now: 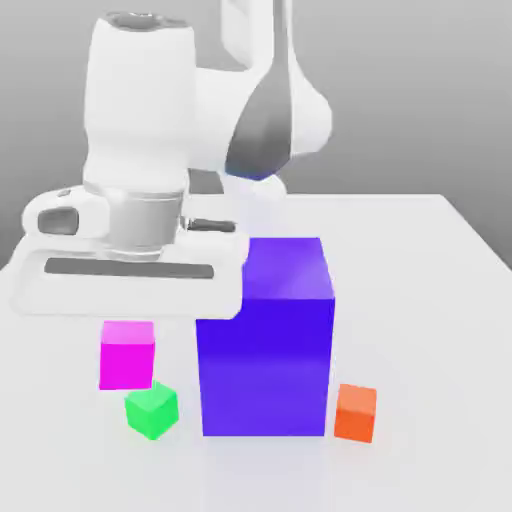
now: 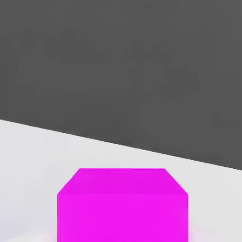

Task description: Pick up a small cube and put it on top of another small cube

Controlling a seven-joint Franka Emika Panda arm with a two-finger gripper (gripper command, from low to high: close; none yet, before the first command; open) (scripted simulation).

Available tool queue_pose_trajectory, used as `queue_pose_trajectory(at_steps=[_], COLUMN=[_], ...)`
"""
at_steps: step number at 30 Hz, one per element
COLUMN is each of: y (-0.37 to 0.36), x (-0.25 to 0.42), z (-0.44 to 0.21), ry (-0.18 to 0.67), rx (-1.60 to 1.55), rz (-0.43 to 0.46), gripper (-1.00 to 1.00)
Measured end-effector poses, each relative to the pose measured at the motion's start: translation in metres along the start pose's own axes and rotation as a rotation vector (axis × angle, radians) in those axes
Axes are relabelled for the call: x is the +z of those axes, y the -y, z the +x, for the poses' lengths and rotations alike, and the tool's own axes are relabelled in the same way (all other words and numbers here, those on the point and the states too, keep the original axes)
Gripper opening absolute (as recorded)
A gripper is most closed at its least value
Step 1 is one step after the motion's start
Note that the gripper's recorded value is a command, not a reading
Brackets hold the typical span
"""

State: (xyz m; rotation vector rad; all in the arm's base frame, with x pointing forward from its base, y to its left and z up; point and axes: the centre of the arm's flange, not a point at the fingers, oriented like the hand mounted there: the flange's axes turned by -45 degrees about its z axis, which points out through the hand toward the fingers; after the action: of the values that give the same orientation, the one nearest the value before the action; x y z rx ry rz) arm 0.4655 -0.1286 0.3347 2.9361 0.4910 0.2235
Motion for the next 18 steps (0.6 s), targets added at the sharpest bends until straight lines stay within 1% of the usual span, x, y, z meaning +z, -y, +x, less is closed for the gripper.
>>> queue_pose_trajectory(at_steps=[10, 18], y=[-0.013, -0.011], x=[0.021, 0.042], z=[-0.055, -0.098], ry=[0.031, 0.028], rx=[-0.448, -0.813], rz=[0.046, 0.106], gripper=[-1.00, -1.00])
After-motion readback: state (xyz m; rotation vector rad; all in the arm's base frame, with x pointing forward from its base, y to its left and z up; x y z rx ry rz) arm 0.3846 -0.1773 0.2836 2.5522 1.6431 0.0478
